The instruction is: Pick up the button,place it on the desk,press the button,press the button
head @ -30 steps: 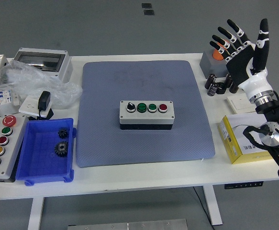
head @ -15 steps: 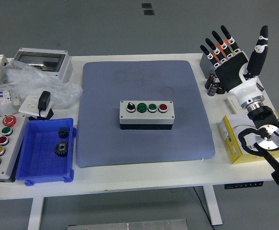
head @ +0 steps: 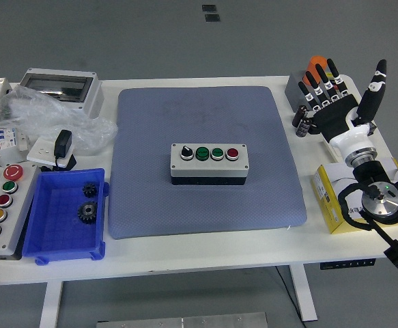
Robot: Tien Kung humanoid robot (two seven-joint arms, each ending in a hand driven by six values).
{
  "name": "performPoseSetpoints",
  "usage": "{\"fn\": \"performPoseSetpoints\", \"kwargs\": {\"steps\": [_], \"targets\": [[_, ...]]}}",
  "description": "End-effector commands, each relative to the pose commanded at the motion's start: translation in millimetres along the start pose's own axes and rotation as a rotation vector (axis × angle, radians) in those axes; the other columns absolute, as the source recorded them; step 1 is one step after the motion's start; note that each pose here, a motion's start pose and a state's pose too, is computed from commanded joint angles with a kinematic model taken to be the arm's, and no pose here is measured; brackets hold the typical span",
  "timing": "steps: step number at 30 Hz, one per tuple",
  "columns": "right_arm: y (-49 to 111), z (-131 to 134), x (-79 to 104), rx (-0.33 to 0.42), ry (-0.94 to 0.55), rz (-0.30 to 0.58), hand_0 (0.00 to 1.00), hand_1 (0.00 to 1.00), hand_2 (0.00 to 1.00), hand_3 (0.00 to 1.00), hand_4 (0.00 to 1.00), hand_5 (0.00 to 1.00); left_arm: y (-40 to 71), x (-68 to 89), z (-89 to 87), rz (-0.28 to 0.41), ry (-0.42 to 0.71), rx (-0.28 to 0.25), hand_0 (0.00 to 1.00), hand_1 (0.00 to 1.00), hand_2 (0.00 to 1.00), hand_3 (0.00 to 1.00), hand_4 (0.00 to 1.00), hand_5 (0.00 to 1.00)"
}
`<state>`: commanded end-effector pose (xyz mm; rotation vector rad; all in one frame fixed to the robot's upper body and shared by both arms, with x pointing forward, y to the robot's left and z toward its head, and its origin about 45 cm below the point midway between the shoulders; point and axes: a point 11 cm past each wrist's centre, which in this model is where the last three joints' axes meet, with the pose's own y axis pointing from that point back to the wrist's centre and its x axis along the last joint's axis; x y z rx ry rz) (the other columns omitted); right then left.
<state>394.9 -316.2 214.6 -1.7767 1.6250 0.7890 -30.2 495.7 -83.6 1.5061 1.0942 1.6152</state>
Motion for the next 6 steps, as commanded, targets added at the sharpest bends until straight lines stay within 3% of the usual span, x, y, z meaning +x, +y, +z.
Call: {"fn": "performPoseSetpoints", "kwargs": {"steps": [1, 2, 6], "targets": [[0.2, 0.0, 0.4, 0.001, -0.002, 0.002, 0.817, 0.75, 0.79, 0.796, 0.998, 0.998, 0.0, -0.1, -0.3, 0.0, 0.0, 0.001, 0.621, 0.657, 0.625, 0.688, 0.706, 0.337], [0.3, -0.2, 0.7, 0.001, -0.001, 0.003, 0.721, 0.659, 0.678, 0.684, 0.998, 0.971, 0.0, -0.2, -0.6, 0.0, 0.0, 0.001, 0.621, 0.657, 0.625, 0.686, 0.707, 0.337], [0.4, -3.6, 1.9, 0.006, 0.03, 0.008, 0.721, 0.659, 0.678, 0.684, 0.998, 0.971, 0.0, 0.1, -0.3, 0.0, 0.0, 0.0, 0.621, 0.657, 0.625, 0.686, 0.707, 0.337]]}}
